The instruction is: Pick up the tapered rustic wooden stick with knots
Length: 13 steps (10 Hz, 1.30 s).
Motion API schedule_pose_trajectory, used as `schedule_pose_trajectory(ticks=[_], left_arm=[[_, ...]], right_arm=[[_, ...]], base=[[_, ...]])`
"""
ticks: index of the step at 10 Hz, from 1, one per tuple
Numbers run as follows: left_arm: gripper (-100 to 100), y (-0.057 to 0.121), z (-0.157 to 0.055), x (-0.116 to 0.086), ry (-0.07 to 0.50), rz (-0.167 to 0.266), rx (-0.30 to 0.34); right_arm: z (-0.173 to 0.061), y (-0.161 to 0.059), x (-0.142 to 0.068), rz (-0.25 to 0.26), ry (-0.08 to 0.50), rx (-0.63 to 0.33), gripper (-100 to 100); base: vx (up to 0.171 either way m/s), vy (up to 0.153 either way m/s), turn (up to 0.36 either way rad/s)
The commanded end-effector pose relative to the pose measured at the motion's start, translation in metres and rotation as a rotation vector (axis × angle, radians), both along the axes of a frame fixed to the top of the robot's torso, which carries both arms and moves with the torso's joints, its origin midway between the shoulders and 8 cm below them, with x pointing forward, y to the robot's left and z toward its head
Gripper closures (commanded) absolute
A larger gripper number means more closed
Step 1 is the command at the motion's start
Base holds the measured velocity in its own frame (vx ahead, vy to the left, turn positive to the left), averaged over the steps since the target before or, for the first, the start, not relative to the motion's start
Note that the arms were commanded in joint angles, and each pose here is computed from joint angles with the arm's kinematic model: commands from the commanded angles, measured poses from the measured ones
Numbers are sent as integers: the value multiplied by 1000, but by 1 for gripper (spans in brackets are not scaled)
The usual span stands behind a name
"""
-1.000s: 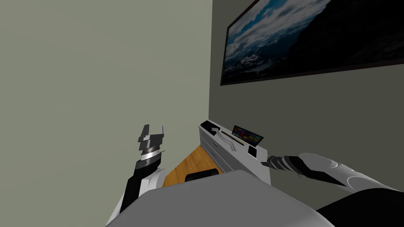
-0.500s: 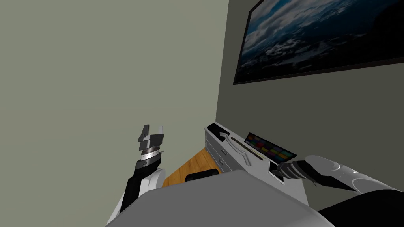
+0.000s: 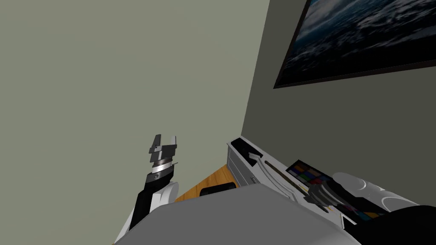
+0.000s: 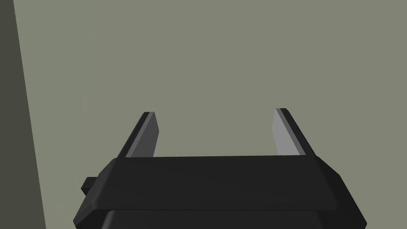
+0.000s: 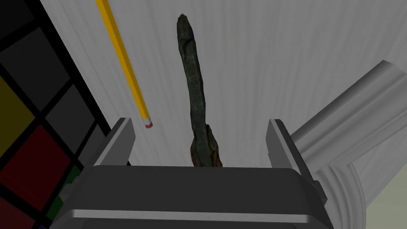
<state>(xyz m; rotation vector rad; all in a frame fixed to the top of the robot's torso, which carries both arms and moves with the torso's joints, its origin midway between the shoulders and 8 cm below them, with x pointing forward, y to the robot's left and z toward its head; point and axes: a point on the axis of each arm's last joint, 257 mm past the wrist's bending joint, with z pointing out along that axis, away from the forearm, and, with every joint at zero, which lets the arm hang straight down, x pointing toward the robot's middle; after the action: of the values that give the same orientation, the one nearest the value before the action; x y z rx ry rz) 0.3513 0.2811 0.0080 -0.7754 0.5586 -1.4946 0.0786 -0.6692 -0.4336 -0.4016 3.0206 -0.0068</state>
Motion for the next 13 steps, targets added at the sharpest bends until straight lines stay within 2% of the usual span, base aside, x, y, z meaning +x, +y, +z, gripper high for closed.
schedule_pose_trajectory(ticks=[1, 2, 5, 6, 7, 9, 10, 11, 13], left_arm=[[0, 0, 0, 0, 0, 0, 0], [0, 0, 0, 0, 0, 0, 0], [0, 0, 0, 0, 0, 0, 0], [0, 0, 0, 0, 0, 0, 0], [0, 0, 0, 0, 0, 0, 0], [0, 0, 0, 0, 0, 0, 0], [0, 0, 0, 0, 0, 0, 0], [0, 0, 0, 0, 0, 0, 0], [0, 0, 0, 0, 0, 0, 0]], right_arm=[[-6, 3, -9, 11, 29, 6, -100], [-14, 9, -20, 24, 61, 18, -100], [-13, 9, -19, 22, 59, 16, -100], [-13, 9, -19, 23, 60, 16, 0], [-27, 17, -26, 15, 57, 20, -100], [-41, 25, -34, 6, 55, 22, -100], [-36, 23, -31, 12, 57, 24, -100], [-37, 23, -31, 11, 56, 22, 100], [-37, 24, -31, 12, 57, 25, 100]], base=[[110, 2, 112], [190, 30, 266], [89, 11, 18], [7, 1, 2], [12, -35, 53], [7, -62, 58], [1, -29, 13], [0, -6, -1], [0, 0, 0]])
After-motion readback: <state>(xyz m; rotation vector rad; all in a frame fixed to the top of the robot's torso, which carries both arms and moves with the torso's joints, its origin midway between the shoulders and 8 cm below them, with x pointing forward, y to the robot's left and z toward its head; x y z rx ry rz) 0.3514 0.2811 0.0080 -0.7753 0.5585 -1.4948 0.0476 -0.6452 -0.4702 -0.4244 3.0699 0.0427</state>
